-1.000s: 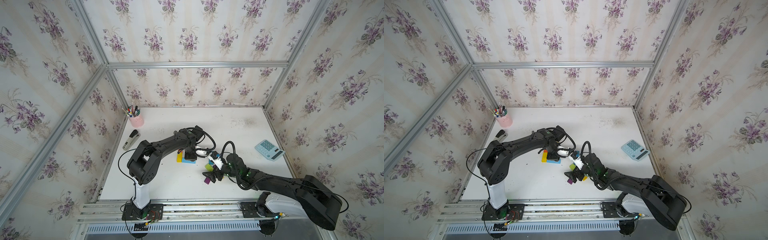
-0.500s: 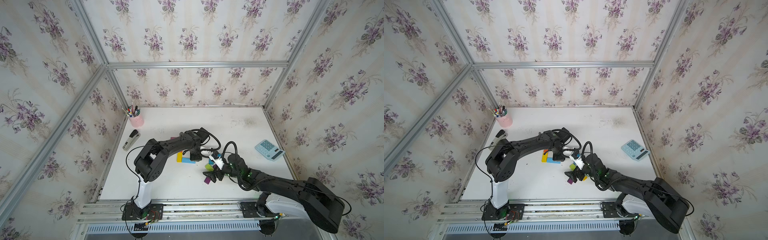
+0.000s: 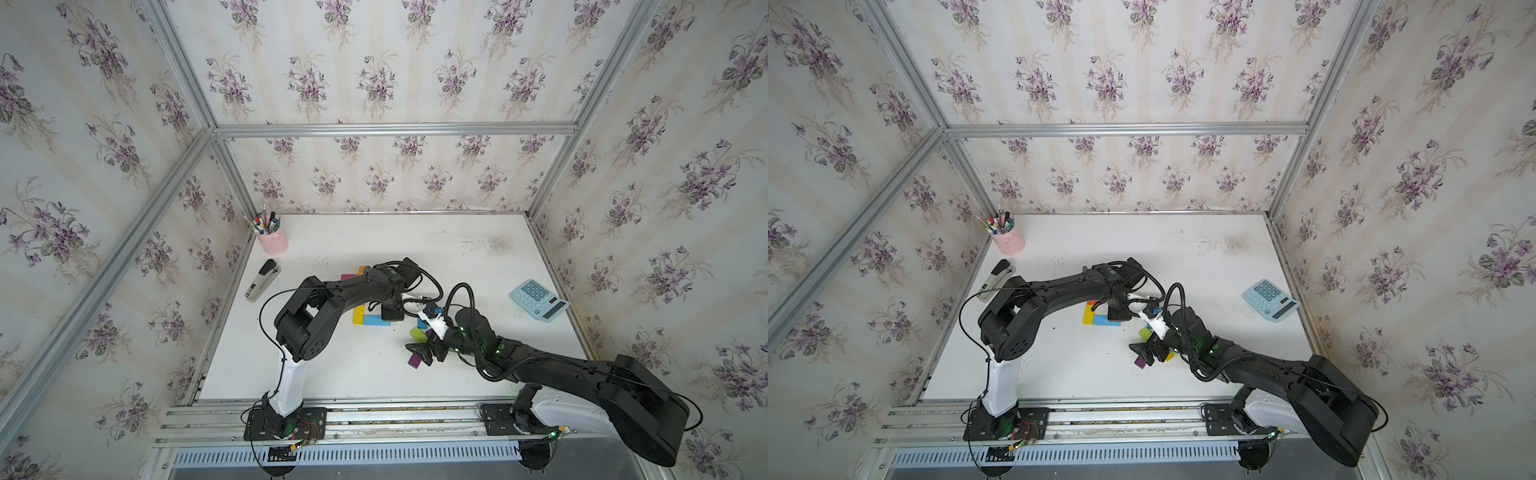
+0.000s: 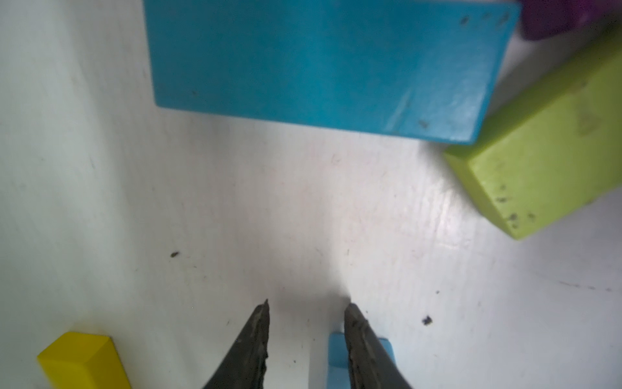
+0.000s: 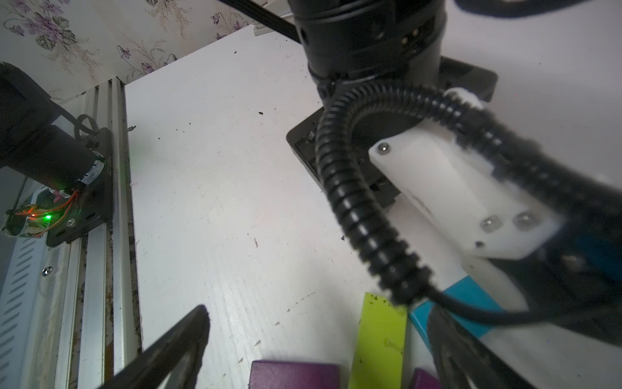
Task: Assemble the letter t with building blocks
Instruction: Assemble the building block at the center of the board, then adjust the building block at the center of the board.
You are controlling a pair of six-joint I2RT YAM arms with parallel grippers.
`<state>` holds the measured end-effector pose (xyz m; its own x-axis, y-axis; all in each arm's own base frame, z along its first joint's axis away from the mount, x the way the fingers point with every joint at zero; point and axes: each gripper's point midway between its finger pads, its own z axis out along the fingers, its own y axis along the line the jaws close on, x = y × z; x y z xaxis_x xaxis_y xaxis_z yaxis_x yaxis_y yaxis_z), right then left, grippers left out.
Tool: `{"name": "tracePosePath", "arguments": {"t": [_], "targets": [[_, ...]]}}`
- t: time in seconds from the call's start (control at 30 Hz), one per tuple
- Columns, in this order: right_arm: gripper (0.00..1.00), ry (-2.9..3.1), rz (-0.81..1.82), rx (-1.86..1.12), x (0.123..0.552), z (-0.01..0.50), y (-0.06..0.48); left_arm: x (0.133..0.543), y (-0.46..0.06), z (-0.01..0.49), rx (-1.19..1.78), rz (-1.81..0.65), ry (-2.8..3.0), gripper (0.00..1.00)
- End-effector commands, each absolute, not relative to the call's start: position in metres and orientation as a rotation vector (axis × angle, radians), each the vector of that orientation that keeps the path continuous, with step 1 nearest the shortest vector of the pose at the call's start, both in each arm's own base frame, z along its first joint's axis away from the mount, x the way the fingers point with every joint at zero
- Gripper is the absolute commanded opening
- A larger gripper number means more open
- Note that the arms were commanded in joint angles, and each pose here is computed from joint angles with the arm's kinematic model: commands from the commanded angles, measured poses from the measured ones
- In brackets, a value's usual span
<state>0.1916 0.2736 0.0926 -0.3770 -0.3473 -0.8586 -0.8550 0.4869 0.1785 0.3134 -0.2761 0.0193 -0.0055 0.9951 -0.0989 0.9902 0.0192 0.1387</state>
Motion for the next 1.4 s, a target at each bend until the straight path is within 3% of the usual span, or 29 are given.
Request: {"name": "tracePosePath", "arguments": {"t": [0.0,0.2,0.4,0.5,0.63,0.8,1.03,1.37], "targets": [[1.00,1.925,0.812,-1.007,0.191,0.095,0.275,0.318,-0.274,0.019,2.084,0.085,2.113,0.40],[1.00,1.927,0.811,-1.010,0.191,0.094,0.275,0.316,-0.278,0.024,2.085,0.061,2.102,0.40],[0.99,1.936,0.809,-1.015,0.192,0.092,0.276,0.327,-0.296,0.068,1.937,0.024,2.033,0.39],[0.99,1.932,0.808,-1.010,0.192,0.094,0.275,0.344,-0.280,0.094,1.747,0.110,2.100,0.36],[1.00,1.919,0.815,-1.004,0.191,0.097,0.275,0.359,-0.217,0.097,1.227,0.213,2.405,0.25],[1.00,1.911,0.824,-0.995,0.191,0.100,0.275,0.327,-0.161,0.093,0.664,0.119,2.684,0.21],[0.99,1.912,0.879,-1.002,0.187,0.103,0.283,0.295,-0.129,0.070,0.354,0.050,2.816,0.20],[0.99,1.907,0.880,-1.005,0.186,0.103,0.284,0.292,-0.119,0.044,0.146,-0.056,2.925,0.20]]}}
